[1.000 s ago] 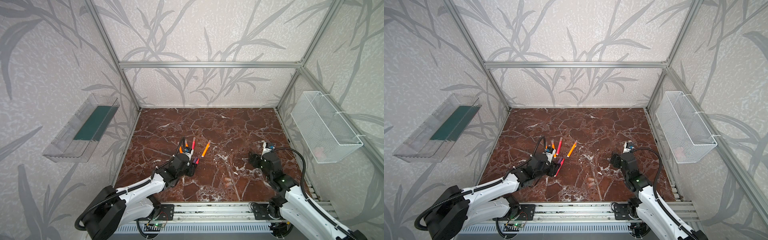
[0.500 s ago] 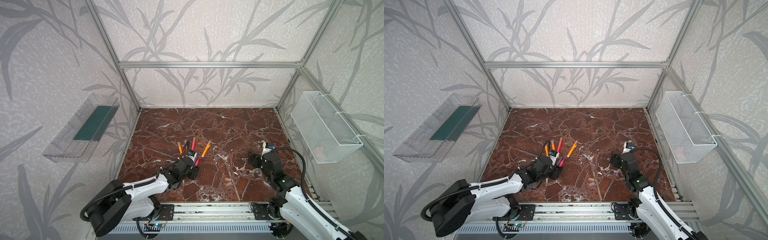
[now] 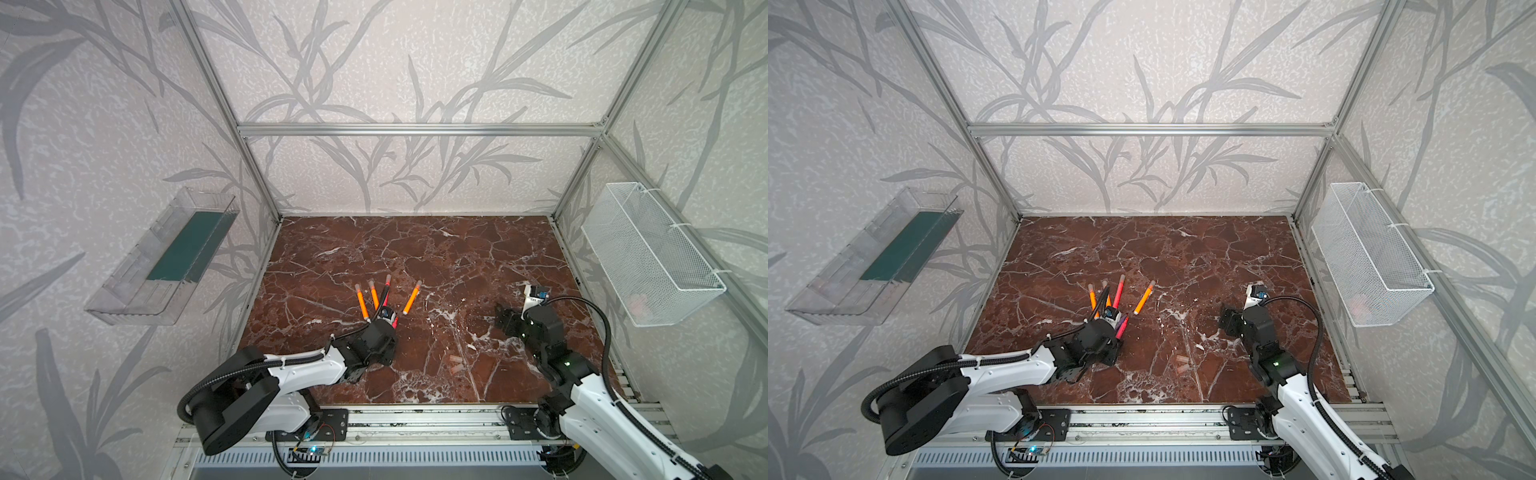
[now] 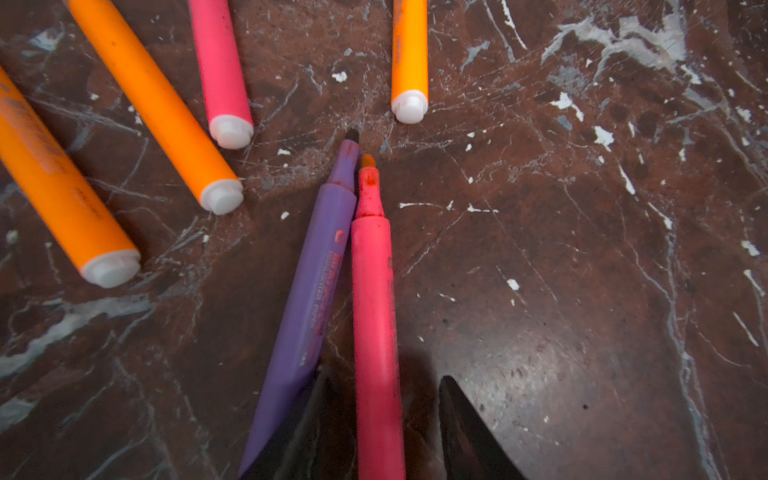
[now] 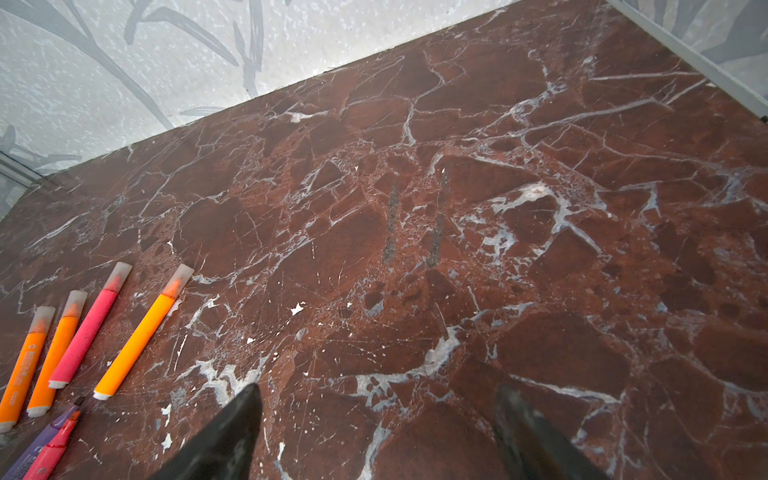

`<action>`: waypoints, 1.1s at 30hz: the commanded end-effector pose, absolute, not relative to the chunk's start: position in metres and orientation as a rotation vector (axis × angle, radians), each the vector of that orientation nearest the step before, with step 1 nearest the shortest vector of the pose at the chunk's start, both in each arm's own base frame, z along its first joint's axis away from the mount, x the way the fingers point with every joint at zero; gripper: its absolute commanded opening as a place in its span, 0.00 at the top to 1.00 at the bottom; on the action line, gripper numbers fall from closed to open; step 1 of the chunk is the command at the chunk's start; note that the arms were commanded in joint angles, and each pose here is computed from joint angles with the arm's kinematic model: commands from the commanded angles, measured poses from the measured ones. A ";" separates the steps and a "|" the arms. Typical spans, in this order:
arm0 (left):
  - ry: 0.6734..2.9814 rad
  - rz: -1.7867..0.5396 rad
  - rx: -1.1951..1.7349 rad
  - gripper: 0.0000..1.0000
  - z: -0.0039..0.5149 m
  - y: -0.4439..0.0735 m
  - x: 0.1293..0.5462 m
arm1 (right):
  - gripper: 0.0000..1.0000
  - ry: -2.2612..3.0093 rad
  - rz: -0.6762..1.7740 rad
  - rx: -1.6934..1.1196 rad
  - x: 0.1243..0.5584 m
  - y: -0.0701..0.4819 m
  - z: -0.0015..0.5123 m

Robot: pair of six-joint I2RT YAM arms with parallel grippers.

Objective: Insert the pens into the pen caps
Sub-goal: 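Lower the left gripper onto the pink marker and close on it, then lift the pink marker upright with the left gripper while the right moves toward it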

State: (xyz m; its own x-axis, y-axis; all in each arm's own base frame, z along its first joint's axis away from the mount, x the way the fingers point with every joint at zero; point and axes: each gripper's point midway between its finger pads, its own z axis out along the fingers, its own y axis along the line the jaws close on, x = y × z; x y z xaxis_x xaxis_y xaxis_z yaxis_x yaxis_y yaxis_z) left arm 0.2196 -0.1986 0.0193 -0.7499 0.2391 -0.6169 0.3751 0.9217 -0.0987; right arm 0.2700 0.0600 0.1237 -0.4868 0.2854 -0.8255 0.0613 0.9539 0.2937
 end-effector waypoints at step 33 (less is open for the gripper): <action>2.219 -0.701 0.488 1.00 0.090 -0.229 0.195 | 0.21 1.941 0.878 0.116 0.230 0.163 0.160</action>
